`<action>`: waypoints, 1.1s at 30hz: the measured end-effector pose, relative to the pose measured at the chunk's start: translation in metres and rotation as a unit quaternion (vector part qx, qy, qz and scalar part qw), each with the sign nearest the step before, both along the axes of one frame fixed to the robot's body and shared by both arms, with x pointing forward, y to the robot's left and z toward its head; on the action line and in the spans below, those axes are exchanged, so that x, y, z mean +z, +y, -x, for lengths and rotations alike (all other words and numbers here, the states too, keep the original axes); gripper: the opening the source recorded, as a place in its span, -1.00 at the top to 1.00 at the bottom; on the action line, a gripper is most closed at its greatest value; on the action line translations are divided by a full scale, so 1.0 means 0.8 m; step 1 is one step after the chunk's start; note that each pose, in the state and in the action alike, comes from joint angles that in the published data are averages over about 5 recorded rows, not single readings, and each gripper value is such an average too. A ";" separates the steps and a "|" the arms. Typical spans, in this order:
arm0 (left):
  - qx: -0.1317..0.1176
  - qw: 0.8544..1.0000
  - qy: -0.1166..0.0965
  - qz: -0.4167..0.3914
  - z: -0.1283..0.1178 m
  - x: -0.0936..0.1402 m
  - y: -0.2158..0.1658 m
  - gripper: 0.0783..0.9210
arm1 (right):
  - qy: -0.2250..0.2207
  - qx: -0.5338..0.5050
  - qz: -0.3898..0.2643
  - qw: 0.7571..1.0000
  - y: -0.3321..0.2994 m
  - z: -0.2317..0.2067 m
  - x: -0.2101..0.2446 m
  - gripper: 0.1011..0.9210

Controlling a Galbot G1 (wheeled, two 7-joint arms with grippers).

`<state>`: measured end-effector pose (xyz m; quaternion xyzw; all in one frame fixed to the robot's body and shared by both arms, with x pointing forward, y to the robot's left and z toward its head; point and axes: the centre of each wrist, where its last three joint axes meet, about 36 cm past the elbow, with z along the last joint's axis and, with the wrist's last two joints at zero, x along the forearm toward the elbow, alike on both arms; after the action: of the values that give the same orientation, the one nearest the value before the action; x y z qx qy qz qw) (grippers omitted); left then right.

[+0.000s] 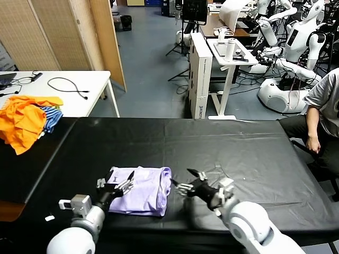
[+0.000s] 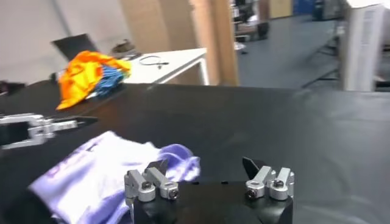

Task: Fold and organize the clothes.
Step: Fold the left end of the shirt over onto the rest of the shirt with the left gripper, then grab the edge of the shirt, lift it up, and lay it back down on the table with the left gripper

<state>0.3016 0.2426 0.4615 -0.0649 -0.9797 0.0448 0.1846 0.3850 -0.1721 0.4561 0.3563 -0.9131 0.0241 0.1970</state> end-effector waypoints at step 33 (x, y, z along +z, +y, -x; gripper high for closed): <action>0.058 0.996 -0.013 0.059 -0.004 -0.071 0.063 -0.97 | 0.033 -0.108 -0.091 0.989 -0.077 0.037 0.034 -0.97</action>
<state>0.3052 0.2932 0.4049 -0.0189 -0.9797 0.1128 0.1649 0.3555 -0.2334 0.4832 0.2726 -0.9375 -0.0924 0.1956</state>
